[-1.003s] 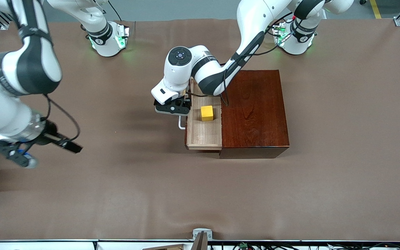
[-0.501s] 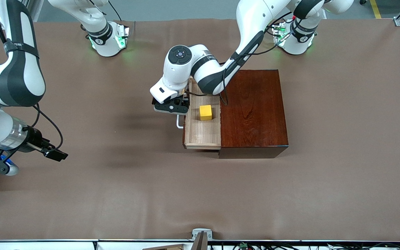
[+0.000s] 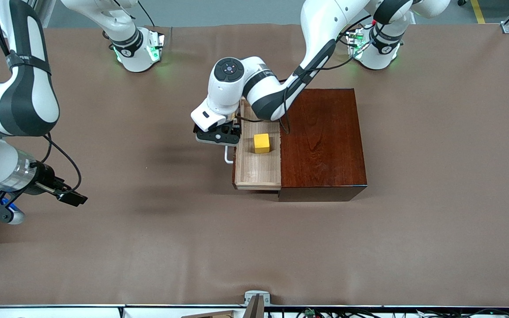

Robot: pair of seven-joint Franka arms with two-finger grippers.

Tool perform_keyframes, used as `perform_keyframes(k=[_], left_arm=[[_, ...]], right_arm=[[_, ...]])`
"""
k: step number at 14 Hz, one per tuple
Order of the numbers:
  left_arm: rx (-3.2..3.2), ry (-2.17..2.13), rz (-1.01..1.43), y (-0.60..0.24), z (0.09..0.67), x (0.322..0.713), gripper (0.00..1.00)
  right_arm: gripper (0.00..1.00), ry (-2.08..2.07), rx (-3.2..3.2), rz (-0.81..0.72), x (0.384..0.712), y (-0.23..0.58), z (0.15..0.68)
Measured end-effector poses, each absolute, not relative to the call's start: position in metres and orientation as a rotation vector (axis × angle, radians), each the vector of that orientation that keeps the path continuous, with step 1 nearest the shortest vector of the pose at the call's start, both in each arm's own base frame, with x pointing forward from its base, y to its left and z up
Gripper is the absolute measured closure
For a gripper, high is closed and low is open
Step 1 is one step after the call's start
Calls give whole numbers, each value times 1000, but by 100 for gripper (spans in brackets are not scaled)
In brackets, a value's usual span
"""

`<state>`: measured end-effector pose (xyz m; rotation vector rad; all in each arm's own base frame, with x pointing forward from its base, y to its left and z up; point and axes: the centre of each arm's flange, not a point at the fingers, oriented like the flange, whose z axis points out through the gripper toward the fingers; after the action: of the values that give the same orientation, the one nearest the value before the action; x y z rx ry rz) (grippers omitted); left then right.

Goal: Open drawer, take yellow block, close drawer

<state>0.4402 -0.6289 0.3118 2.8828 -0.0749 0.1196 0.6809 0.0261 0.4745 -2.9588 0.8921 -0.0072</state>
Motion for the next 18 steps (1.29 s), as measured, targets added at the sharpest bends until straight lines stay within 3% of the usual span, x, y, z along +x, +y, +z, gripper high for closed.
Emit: perform_keyframes(k=[18], left_arm=[[2875, -51, 102, -627, 313, 443, 0]], right_arm=[[0, 896, -2958, -12, 682, 25, 475]])
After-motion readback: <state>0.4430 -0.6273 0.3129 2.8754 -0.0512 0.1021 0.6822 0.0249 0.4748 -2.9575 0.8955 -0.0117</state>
